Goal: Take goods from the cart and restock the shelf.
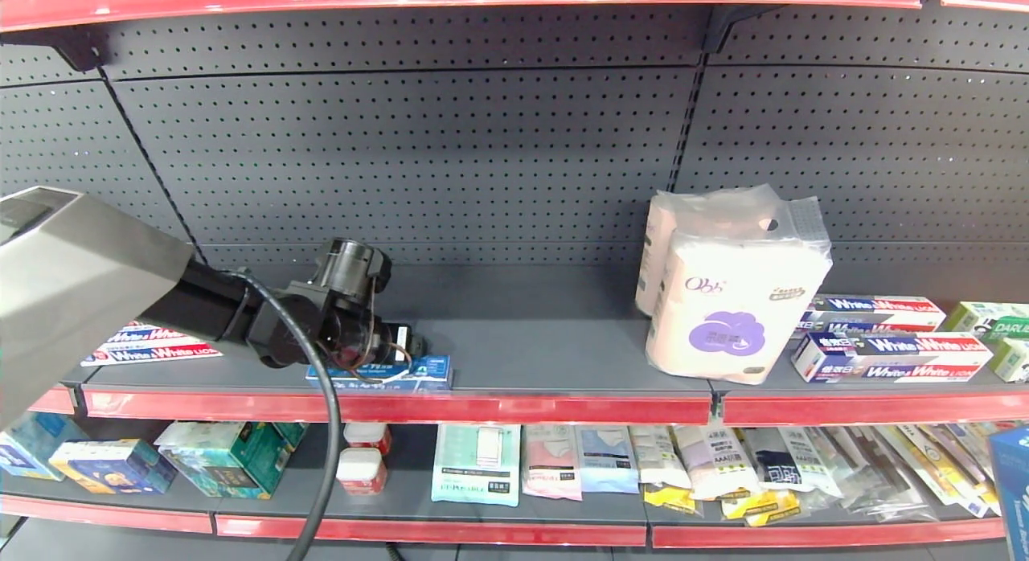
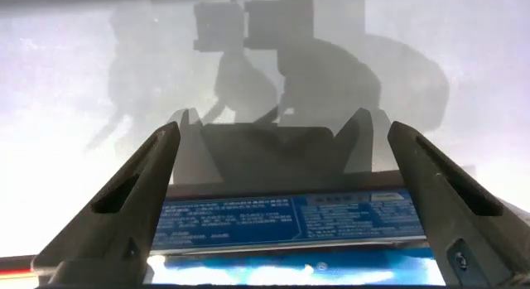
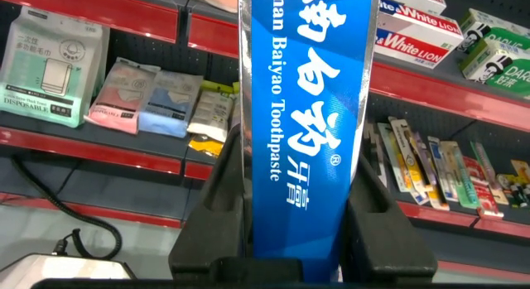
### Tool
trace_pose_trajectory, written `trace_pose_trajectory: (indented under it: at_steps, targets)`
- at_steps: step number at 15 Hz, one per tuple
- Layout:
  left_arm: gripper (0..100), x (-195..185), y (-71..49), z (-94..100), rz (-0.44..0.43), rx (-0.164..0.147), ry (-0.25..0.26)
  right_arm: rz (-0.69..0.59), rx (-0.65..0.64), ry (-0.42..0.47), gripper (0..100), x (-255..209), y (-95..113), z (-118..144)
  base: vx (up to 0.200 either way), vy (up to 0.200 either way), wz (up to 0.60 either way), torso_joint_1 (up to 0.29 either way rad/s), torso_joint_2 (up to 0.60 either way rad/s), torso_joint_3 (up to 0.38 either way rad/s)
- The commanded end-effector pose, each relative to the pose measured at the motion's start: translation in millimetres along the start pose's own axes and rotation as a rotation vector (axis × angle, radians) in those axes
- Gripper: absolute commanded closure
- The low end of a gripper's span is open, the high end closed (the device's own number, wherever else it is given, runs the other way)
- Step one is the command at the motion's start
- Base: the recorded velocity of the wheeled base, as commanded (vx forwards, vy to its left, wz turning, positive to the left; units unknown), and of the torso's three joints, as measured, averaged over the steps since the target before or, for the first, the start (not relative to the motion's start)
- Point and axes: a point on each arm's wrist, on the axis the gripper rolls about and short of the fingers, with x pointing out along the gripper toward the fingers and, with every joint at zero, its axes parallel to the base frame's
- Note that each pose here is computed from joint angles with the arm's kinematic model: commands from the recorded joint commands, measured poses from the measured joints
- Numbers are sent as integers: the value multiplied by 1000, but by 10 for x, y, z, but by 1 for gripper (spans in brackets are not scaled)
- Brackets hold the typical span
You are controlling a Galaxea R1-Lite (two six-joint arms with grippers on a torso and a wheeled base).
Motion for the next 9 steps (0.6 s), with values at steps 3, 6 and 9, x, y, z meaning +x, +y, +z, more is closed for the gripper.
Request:
trace_pose_trajectory:
  at_steps: [3,6,9]
  targets:
    - [0,6,9,25,-3,-8,-28,1,0,2,100,3,0,1,0,0,0,0,0,0]
    - [0,-5,1,40,-8,-9,-39,2,0,5,100,5,-1,1,0,0,0,0,0,0]
    - [0,-70,9,16,-13,-6,-37,2,0,5,100,5,-1,1,0,0,0,0,0,0]
